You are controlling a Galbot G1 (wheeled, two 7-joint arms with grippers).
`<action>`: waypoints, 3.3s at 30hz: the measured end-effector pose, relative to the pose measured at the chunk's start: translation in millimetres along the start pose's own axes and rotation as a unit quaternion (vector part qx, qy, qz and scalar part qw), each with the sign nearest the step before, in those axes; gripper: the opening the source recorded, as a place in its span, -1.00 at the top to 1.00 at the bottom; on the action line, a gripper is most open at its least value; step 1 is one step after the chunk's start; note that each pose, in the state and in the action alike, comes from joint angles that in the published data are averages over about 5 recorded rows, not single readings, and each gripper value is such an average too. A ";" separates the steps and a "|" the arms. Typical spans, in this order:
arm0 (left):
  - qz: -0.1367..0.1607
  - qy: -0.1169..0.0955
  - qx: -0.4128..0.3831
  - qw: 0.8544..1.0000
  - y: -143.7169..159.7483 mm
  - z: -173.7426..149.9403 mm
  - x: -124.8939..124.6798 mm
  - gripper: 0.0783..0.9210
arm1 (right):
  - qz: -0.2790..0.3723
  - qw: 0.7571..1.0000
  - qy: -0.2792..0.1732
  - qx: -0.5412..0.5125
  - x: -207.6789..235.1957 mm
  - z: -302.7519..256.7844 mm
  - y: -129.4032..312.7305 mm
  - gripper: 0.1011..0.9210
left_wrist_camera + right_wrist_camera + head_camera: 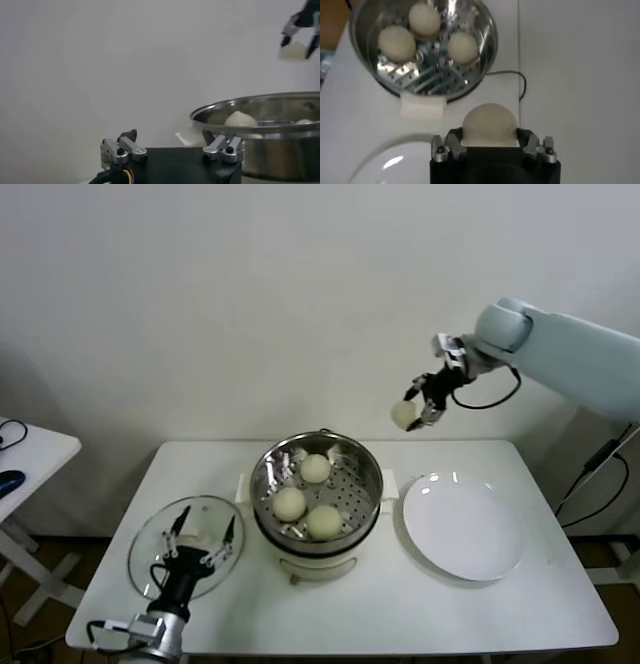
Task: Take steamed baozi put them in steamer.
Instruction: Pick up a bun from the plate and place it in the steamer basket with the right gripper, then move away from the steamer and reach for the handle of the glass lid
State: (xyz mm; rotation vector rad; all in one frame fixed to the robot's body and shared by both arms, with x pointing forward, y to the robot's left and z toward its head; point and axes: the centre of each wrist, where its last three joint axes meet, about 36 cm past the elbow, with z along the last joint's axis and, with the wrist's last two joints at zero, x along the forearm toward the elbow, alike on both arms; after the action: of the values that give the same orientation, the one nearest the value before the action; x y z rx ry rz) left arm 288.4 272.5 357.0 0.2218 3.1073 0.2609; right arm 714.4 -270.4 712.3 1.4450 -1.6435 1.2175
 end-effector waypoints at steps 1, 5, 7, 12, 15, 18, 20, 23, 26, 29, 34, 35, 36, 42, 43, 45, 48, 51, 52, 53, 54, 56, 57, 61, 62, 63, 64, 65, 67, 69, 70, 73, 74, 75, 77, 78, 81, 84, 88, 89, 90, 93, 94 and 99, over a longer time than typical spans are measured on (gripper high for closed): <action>0.002 -0.001 0.000 1.000 -0.9 -1.3 0.3 -0.77 | -0.005 1.000 -0.002 -0.001 -2.2 -9.4 0.5 -0.45; 0.007 -0.006 0.001 1.000 -2.9 -5.1 0.8 -0.77 | -0.024 1.000 -0.007 -0.004 -17.5 -42.5 4.4 -0.45; 0.008 -0.007 0.001 1.000 -2.8 -5.8 1.4 -0.77 | -0.033 0.999 -0.007 -0.004 -27.8 -56.1 6.8 -0.45; 0.009 -0.007 0.000 1.000 -1.2 -5.9 3.8 -0.77 | -0.052 0.999 0.001 -0.004 -55.8 -79.7 13.9 -0.45; 0.009 -0.008 -0.001 1.000 0.2 -6.3 3.9 -0.77 | -0.061 0.998 0.006 -0.005 -72.9 -85.2 19.0 -0.45; 0.008 -0.008 0.000 1.000 1.2 -7.0 3.6 -0.77 | -0.068 0.998 0.012 -0.008 -89.0 -85.5 24.3 -0.45; 0.008 -0.008 0.000 1.000 1.6 -7.3 3.3 -0.77 | -0.073 0.997 0.016 -0.010 -99.6 -84.1 28.3 -0.45; 0.007 -0.008 0.001 1.000 2.0 -7.1 3.1 -0.77 | -0.080 0.997 0.021 -0.013 -114.3 -80.3 34.1 -0.45; 0.007 -0.006 0.001 1.000 2.3 -5.7 3.3 -0.77 | -0.086 0.996 0.027 -0.014 -127.1 -77.4 38.9 -0.45; 0.006 -0.005 0.001 1.000 2.4 -4.7 3.3 -0.77 | -0.091 0.995 0.031 -0.015 -137.8 -75.5 42.7 -0.45; 0.006 -0.005 0.003 1.000 1.5 -3.4 2.1 -0.77 | -0.099 0.994 0.036 -0.015 -152.0 -71.1 48.6 -0.45; 0.006 -0.005 0.003 1.000 1.3 -3.1 1.6 -0.77 | -0.100 0.994 0.038 -0.015 -154.3 -69.7 49.8 -0.45; 0.006 -0.005 0.004 1.000 1.0 -2.9 1.2 -0.77 | -0.102 0.994 0.039 -0.016 -156.0 -68.3 50.7 -0.45; 0.006 -0.005 0.008 1.000 -1.8 -2.6 -1.8 -0.77 | -0.101 0.994 0.045 -0.017 -158.4 -60.8 52.4 -0.45; 0.007 -0.005 0.008 1.000 -2.1 -2.4 -2.0 -0.77 | -0.101 0.994 0.045 -0.017 -158.6 -59.8 52.7 -0.45; 0.007 -0.004 0.008 1.000 -2.1 -1.5 -2.0 -0.77 | -0.100 0.994 0.046 -0.017 -159.1 -58.3 53.2 -0.45; 0.007 -0.003 0.008 1.000 -1.7 0.0 -1.7 -0.77 | -0.100 0.994 0.049 -0.017 -159.7 -56.9 53.8 -0.45; 0.007 -0.002 0.008 1.000 -1.3 0.5 -1.5 -0.77 | -0.100 0.994 0.050 -0.016 -160.6 -55.8 54.4 -0.45; 0.007 -0.003 0.008 1.000 -1.2 0.4 -1.6 -0.77 | -0.099 0.994 0.050 -0.016 -161.0 -55.8 54.5 -0.45; 0.007 -0.003 0.008 1.000 -1.2 0.3 -1.8 -0.77 | -0.099 0.994 0.050 -0.016 -161.4 -55.8 54.7 -0.45; 0.007 -0.003 0.008 1.000 -1.2 0.2 -2.1 -0.77 | -0.099 0.994 0.050 -0.016 -161.9 -55.9 54.9 -0.45; 0.007 -0.004 0.008 1.000 -1.4 -0.1 -2.6 -0.77 | -0.098 0.994 0.049 -0.015 -163.0 -56.4 55.3 -0.49; 0.007 -0.004 0.008 1.000 -1.5 -0.2 -2.8 -0.77 | -0.098 0.994 0.048 -0.014 -163.6 -56.6 55.6 -0.52; 0.007 -0.004 0.008 1.000 -1.7 0.0 -2.7 -0.77 | -0.097 0.994 0.043 -0.013 -164.0 -57.8 55.3 -0.71; 0.007 -0.004 0.008 1.000 -1.7 0.1 -2.6 -0.77 | -0.096 0.994 0.042 -0.013 -163.6 -58.0 55.0 -0.74; 0.007 -0.003 0.008 1.000 -1.6 0.3 -2.4 -0.77 | -0.095 0.995 0.041 -0.014 -163.0 -58.2 54.6 -0.75; 0.007 -0.003 0.008 1.000 -1.5 0.4 -2.2 -0.77 | -0.094 0.995 0.039 -0.014 -162.3 -58.3 54.1 -0.76; 0.006 -0.003 0.008 1.000 -1.4 0.5 -2.1 -0.77 | -0.094 0.995 0.038 -0.014 -161.5 -58.5 53.6 -0.76; 0.006 -0.003 0.007 1.000 -1.1 0.5 -2.1 -0.77 | -0.093 0.995 0.035 -0.015 -159.1 -59.0 52.6 -0.76; 0.006 -0.004 0.007 1.000 -0.9 0.4 -2.3 -0.77 | -0.092 0.995 0.032 -0.016 -155.8 -59.6 51.6 -0.76; 0.006 -0.004 0.007 1.000 -0.9 0.4 -2.4 -0.77 | -0.092 0.995 0.030 -0.016 -153.5 -60.0 51.1 -0.76; 0.007 -0.004 0.007 1.000 -0.8 0.5 -2.7 -0.77 | -0.089 0.996 0.021 -0.017 -145.2 -61.5 49.3 -0.76; 0.008 -0.004 0.006 1.000 -0.7 0.8 -2.8 -0.77 | -0.088 0.996 0.017 -0.017 -141.8 -62.1 48.9 -0.76; 0.009 -0.003 0.005 1.000 -0.7 1.3 -3.1 -0.77 | -0.086 0.996 0.013 -0.018 -138.1 -62.5 48.5 -0.76; 0.011 -0.003 0.002 1.000 -0.6 2.6 -3.7 -0.77 | -0.082 0.996 0.003 -0.018 -129.1 -62.8 48.1 -0.76; 0.011 -0.002 0.000 1.000 -0.5 3.4 -4.1 -0.77 | -0.079 0.997 -0.002 -0.018 -124.0 -62.5 48.2 -0.76; 0.012 -0.001 -0.005 1.000 -0.1 5.5 -5.3 -0.77 | -0.071 0.997 -0.017 -0.019 -109.7 -58.2 50.8 -0.76; 0.014 -0.001 -0.011 1.000 0.3 7.3 -6.3 -0.77 | -0.059 0.997 -0.034 -0.021 -97.3 -48.5 56.6 -0.76; 0.016 -0.001 -0.018 1.000 0.6 9.1 -7.9 -0.77 | -0.030 0.997 -0.064 -0.026 -81.8 -26.1 69.2 -0.76; 0.016 -0.001 -0.020 1.000 0.6 9.5 -8.4 -0.77 | -0.021 0.997 -0.073 -0.028 -78.6 -19.0 73.4 -0.76; 0.017 -0.002 -0.022 1.000 0.4 9.8 -8.9 -0.77 | -0.010 0.996 -0.083 -0.031 -75.6 -11.7 78.1 -0.76; 0.017 -0.003 -0.025 1.000 -1.5 11.0 -11.0 -0.77 | 0.027 0.992 -0.117 -0.042 -68.8 10.0 94.4 -0.76; 0.017 -0.004 -0.025 1.000 -2.5 11.5 -11.7 -0.77 | 0.042 0.990 -0.129 -0.046 -67.1 17.4 100.3 -0.76; 0.017 -0.004 -0.024 1.000 -9.8 13.6 -12.9 -0.77 | 0.126 0.973 -0.180 -0.069 -57.9 57.4 131.5 -0.76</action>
State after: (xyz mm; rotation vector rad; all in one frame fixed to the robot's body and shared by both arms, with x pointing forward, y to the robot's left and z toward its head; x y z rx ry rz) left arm 300.1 263.3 342.0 0.2741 3.0872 0.3343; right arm 604.9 -303.8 608.2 1.4658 -2.1677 0.9855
